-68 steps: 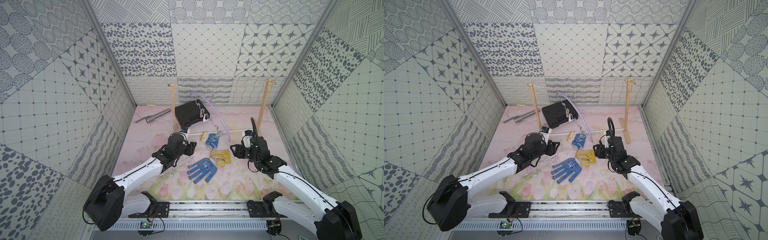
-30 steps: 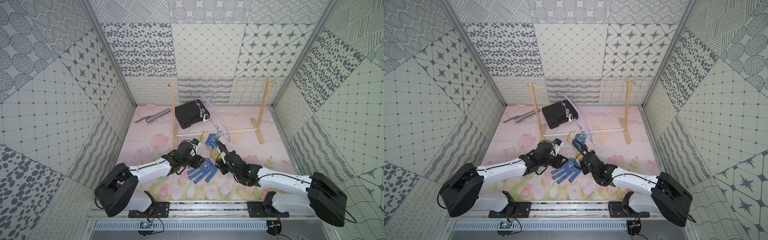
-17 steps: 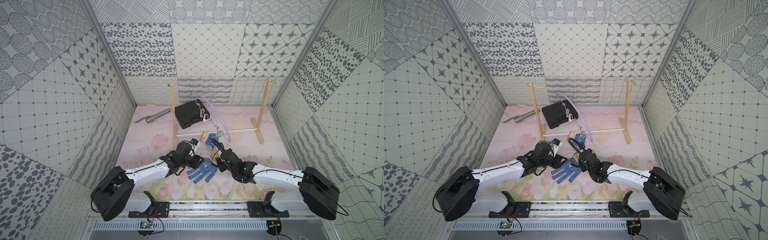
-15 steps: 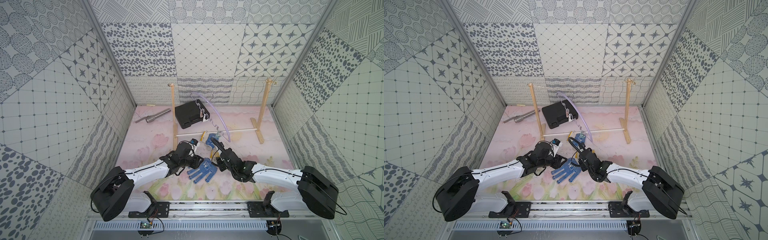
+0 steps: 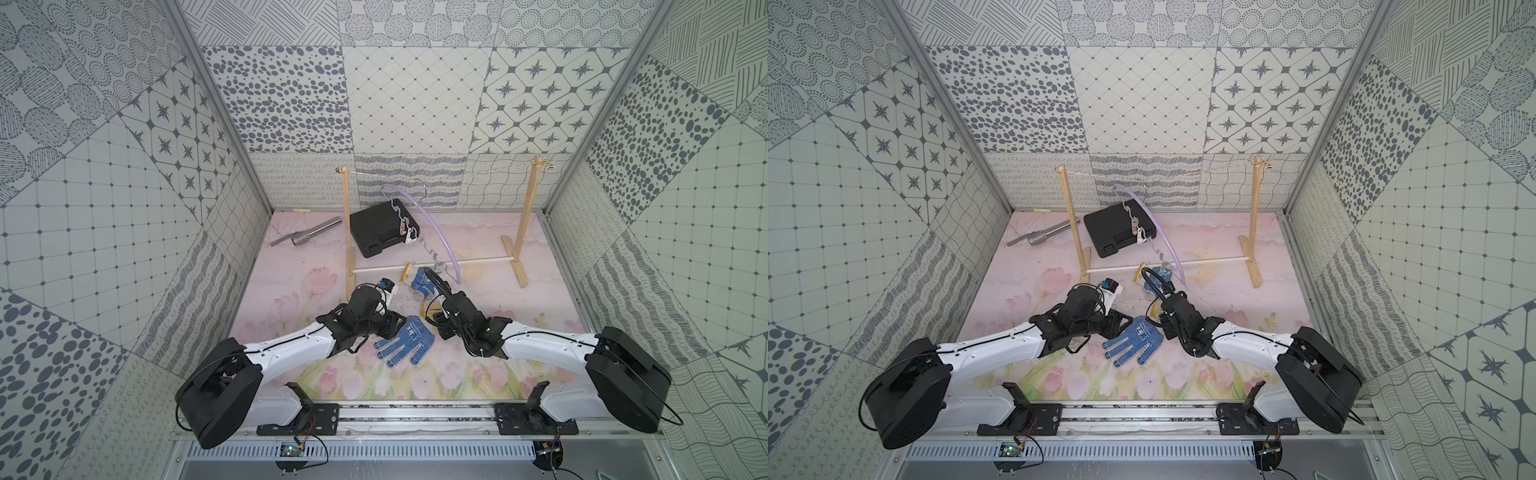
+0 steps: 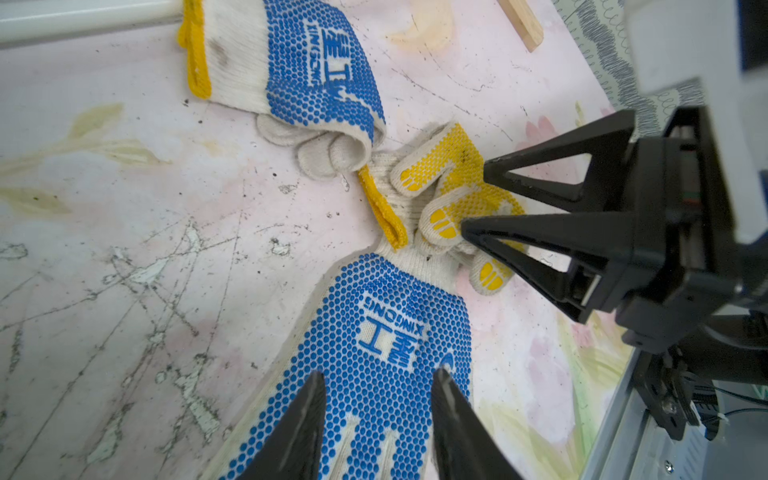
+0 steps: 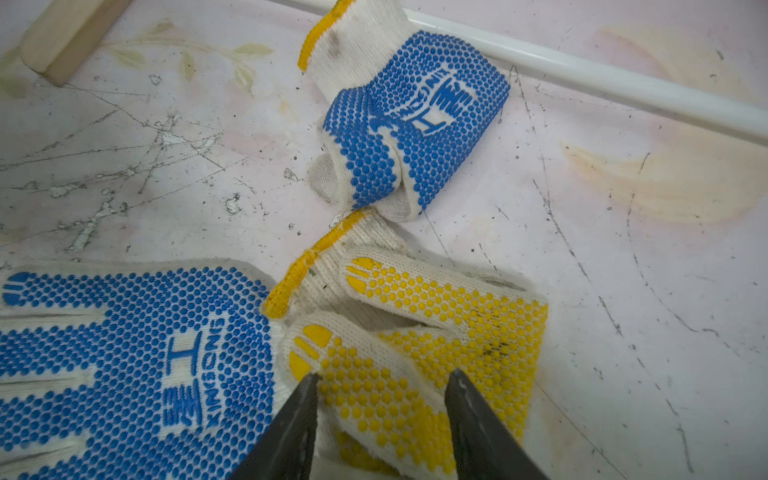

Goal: Clip the gloves onto a hanger to dry
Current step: Pick up the glove from the center of the board.

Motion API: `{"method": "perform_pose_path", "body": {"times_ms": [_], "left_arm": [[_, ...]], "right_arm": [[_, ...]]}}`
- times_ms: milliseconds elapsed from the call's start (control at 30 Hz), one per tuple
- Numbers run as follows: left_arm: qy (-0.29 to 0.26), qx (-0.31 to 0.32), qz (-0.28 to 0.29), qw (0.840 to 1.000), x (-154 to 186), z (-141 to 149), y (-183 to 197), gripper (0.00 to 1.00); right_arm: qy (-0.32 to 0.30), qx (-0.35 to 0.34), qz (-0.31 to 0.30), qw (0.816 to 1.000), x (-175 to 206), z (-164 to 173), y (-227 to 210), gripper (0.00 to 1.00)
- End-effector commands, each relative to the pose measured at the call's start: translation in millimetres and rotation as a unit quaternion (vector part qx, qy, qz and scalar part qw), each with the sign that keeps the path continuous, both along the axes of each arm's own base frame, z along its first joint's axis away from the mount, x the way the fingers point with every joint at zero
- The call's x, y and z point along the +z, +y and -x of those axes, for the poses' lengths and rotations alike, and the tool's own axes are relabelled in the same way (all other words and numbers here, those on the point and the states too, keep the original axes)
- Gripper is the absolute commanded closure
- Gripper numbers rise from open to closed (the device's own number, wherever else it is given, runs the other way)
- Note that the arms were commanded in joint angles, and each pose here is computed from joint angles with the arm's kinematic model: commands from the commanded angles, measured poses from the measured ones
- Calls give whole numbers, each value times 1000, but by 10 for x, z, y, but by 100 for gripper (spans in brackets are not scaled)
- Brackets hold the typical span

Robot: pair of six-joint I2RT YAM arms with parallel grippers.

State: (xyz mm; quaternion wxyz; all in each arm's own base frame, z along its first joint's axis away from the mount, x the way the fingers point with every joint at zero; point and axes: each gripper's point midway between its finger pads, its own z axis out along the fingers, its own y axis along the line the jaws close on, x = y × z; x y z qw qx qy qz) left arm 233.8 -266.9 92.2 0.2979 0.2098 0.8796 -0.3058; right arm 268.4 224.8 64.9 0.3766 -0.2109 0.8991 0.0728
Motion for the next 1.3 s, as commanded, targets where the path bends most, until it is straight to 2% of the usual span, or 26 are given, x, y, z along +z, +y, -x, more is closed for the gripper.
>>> {"method": "perform_pose_path", "body": {"times_ms": [0,200,467,700,833,967,1167,1267], "left_arm": [[-4,4,4,1000,24,-26,-10,56],[-4,2,4,1000,21,-42,-34,56],[-1,2,3,1000,1,-58,-49,56],[1,-1,5,1000,29,-69,-81,56],[-2,0,5,1000,48,-70,-69,56],[-2,0,6,1000,58,-64,-68,56],[-13,-1,15,1000,184,-83,-87,56],[-21,-4,25,999,289,-86,-106,55]], "right_arm": [[3,-1,-10,1000,17,-38,54,44],[11,10,-8,1000,-6,-48,89,45],[7,23,-39,999,68,23,119,39],[30,8,-20,999,-100,-26,72,44],[28,5,-23,999,-88,-43,72,54],[20,12,-36,999,51,-42,103,70],[-4,32,-80,996,533,5,165,95],[-16,42,-104,994,820,35,202,100]]}}
